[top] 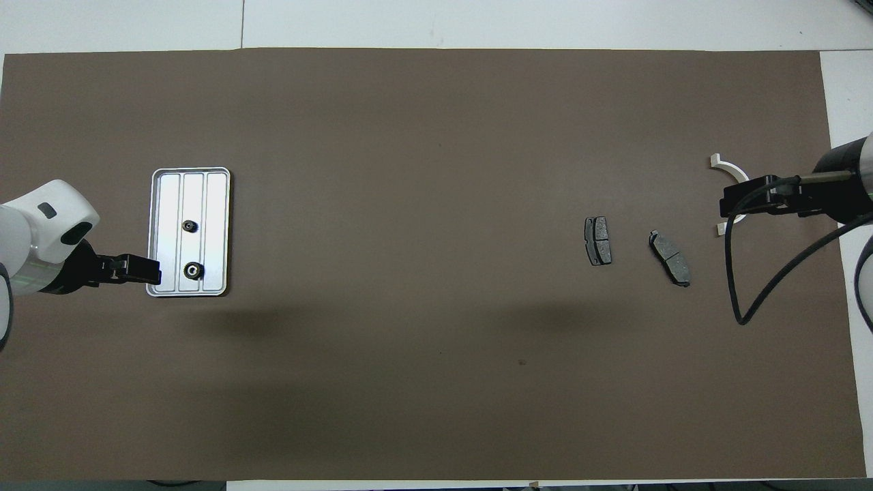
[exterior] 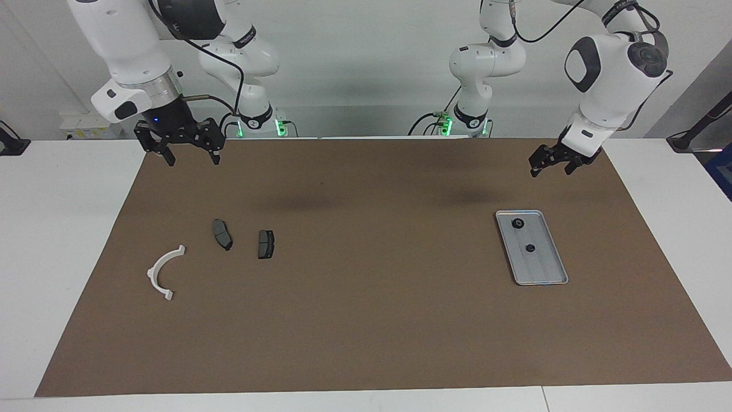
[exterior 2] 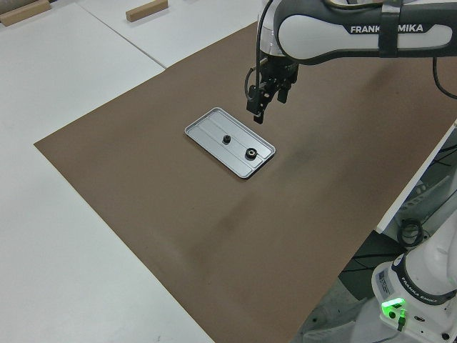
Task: Place bearing gear from tray to pile
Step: 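Move the left gripper over the dark bearing gear on the tray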
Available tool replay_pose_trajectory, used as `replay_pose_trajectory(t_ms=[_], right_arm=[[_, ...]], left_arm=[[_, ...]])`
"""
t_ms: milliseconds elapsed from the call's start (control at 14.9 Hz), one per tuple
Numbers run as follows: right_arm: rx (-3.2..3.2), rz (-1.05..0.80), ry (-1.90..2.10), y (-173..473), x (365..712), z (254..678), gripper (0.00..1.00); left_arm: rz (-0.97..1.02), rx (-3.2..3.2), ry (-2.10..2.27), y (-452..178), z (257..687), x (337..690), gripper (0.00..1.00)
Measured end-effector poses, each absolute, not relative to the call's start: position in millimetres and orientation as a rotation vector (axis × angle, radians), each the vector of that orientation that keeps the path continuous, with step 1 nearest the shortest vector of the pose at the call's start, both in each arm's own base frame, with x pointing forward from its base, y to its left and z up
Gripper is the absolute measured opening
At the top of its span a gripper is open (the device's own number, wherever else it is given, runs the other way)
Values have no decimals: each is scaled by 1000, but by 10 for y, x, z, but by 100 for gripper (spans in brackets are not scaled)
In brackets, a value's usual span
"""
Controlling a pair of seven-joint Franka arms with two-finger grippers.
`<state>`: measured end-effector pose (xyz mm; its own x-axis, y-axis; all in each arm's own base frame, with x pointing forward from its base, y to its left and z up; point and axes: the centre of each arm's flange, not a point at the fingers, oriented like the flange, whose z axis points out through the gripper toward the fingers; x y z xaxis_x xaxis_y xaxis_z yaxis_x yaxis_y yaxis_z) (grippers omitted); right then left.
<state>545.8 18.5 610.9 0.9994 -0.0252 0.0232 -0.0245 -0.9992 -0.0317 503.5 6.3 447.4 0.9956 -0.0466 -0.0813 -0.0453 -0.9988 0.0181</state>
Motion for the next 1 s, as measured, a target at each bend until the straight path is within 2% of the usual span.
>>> replay_pose_trajectory(t_ms=[201, 1004], right_arm=[[-3110, -37, 39, 184, 5452, 6111, 100], [-3111, -11, 38, 188, 5420, 6037, 100]], left_arm=[[-128, 3122, -81, 59, 4197, 5026, 100], [-50, 3126, -89, 46, 3619, 5074, 100]])
